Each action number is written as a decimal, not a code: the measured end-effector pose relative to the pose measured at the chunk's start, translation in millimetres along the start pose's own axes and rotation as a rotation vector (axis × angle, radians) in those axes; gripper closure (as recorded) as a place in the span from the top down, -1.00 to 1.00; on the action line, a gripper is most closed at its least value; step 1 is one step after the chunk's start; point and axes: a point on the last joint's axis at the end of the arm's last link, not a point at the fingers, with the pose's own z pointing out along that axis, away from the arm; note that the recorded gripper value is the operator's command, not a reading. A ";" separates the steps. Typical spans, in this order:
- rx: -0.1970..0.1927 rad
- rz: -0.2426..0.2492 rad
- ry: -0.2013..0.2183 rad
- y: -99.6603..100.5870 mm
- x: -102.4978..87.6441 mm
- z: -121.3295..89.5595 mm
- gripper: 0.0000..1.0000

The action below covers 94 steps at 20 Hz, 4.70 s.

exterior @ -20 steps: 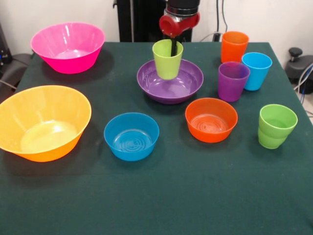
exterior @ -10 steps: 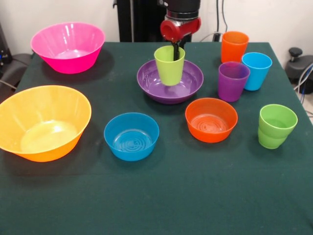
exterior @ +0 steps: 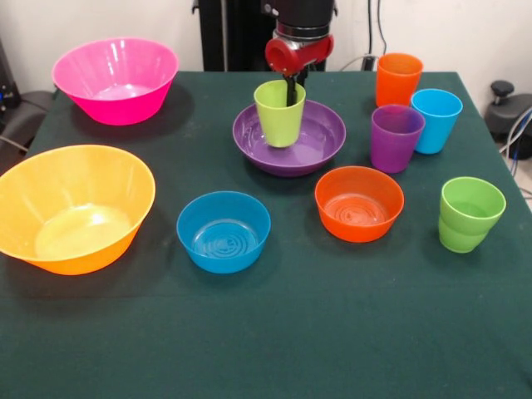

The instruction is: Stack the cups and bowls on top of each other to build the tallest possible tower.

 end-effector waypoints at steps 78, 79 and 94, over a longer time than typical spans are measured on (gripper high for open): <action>0.060 0.192 0.018 -67.5 -37.9 -61.9 1.00; 0.055 0.193 0.022 -66.9 -38.6 -62.2 1.00; 0.024 0.271 0.110 -102.3 -16.4 -71.3 1.00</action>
